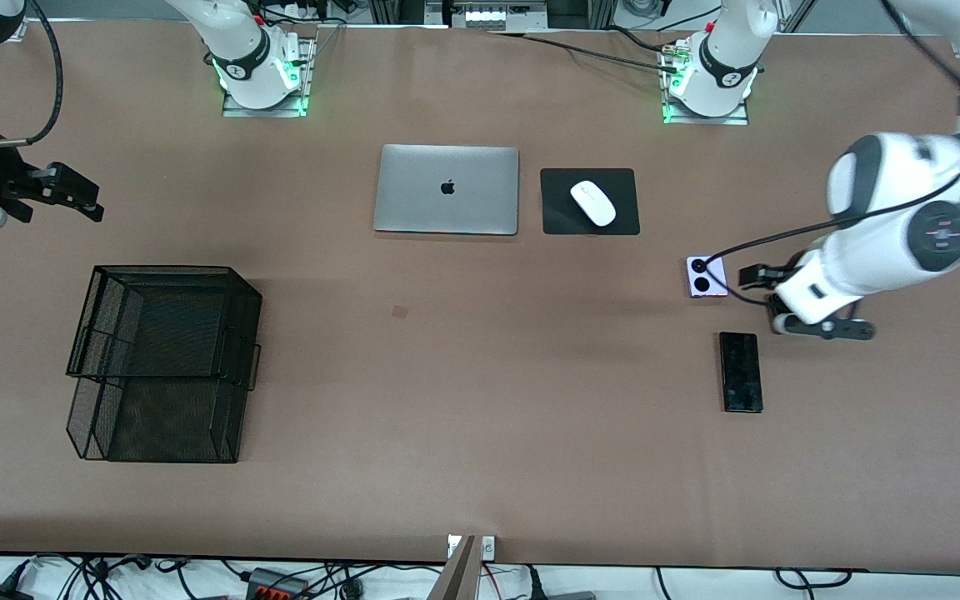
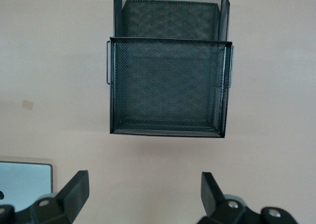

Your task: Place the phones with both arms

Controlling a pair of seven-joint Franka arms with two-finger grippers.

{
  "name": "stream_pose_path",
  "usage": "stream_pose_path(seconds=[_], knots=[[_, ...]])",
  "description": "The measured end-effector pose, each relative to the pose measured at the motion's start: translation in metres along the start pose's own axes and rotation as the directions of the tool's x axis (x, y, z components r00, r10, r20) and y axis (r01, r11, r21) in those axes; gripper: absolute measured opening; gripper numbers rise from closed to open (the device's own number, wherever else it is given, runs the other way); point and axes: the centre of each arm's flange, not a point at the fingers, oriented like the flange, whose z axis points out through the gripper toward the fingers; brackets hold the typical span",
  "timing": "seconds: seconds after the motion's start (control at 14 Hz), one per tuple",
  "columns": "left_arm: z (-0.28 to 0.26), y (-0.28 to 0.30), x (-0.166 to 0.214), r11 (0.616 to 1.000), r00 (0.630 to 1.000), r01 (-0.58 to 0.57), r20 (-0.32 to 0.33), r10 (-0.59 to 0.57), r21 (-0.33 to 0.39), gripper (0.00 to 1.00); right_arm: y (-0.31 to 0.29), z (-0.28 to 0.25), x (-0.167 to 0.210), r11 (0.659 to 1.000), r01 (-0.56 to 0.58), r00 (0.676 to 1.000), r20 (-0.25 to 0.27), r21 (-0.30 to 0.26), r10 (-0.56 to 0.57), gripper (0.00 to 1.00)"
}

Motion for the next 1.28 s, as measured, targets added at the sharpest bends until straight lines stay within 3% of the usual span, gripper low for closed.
stream_pose_path(seconds=[0.29, 0.93, 1.28], knots=[[0.082, 0.009, -0.03, 1.0, 0.995, 0.006, -0.096, -0.006, -0.007, 1.0, 0.0, 0.0, 0.0, 1.0, 0.0, 1.0, -0.001, 0.0, 0.0, 1.0], [0.144, 0.019, -0.055, 0.998, 0.997, 0.066, -0.037, -0.066, -0.015, 1.0, 0.0, -0.001, 0.0, 1.0, 0.0, 1.0, -0.003, 0.0, 0.0, 1.0], [0.183, 0.02, -0.066, 0.998, 0.995, 0.066, -0.076, -0.067, -0.025, 1.0, -0.001, -0.001, 0.001, 1.0, 0.001, 1.0, -0.012, -0.001, -0.001, 1.0]])
